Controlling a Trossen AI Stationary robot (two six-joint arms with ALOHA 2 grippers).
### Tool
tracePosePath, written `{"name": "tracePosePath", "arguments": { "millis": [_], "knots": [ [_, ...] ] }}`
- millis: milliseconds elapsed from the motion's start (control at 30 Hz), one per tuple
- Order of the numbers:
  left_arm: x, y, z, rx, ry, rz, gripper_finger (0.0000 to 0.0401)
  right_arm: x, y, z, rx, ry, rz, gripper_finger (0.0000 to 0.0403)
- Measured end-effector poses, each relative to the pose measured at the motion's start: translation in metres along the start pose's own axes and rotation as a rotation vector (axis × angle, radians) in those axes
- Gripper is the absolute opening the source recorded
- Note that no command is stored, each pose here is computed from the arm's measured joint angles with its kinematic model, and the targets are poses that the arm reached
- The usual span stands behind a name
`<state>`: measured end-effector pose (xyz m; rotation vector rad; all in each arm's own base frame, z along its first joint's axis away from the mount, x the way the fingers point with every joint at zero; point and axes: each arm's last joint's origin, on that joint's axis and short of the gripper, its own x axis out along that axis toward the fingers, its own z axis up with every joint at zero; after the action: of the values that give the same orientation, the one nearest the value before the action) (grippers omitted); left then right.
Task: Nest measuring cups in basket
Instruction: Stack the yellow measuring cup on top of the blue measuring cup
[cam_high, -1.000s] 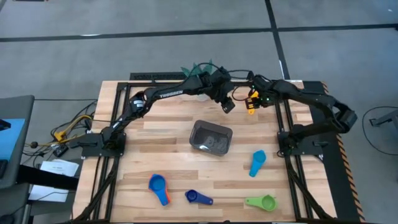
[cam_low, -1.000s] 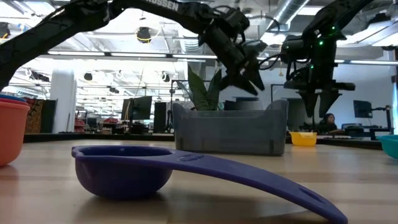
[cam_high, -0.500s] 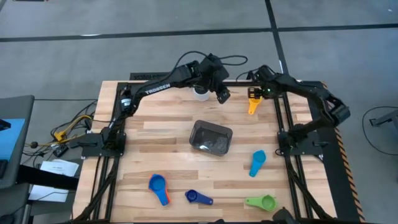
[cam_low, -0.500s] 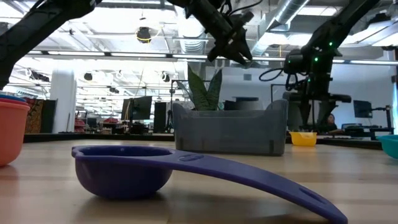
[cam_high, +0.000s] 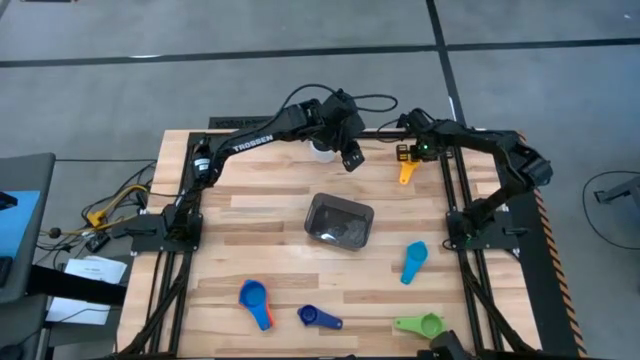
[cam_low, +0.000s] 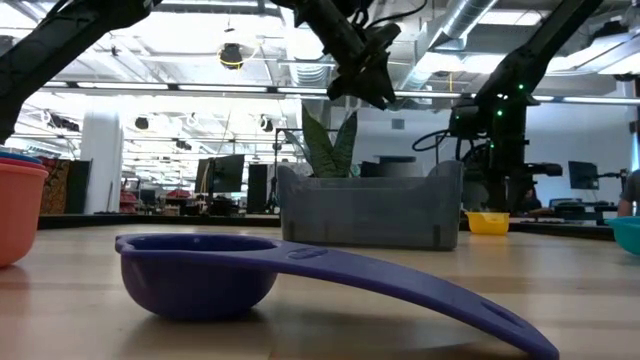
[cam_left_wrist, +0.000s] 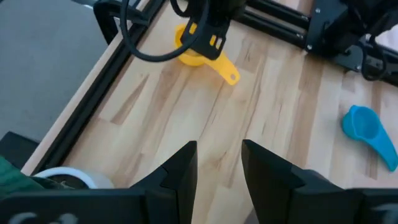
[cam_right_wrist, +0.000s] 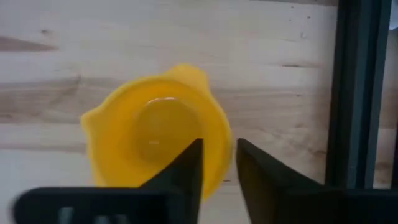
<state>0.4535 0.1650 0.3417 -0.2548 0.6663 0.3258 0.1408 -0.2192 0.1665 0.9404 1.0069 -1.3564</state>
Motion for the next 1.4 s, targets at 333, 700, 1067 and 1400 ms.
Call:
{"name": "tracePosePath", "arguments": {
  "millis": [333,700,1067,1400],
  "knots": [
    [0.000,0.000,-0.001,0.047,0.012,-0.041,0.0114,-0.002,0.000,-0.002,0.005,0.022,0.014,0.0016],
    [-0.015,0.005,-0.002,0.101,0.058,-0.047,0.0114,-0.078,0.017,-0.037,-0.037,-0.131,0.222,0.0004],
    [-0.015,-0.004,0.004,0.008,-0.011,-0.064,0.0114,-0.141,0.030,-0.092,-0.198,-0.334,0.432,0.0003],
    [-0.016,-0.058,0.007,0.039,-0.131,-0.053,0.0114,-0.168,0.037,-0.125,-0.309,-0.405,0.598,0.0003]
  ]
}}
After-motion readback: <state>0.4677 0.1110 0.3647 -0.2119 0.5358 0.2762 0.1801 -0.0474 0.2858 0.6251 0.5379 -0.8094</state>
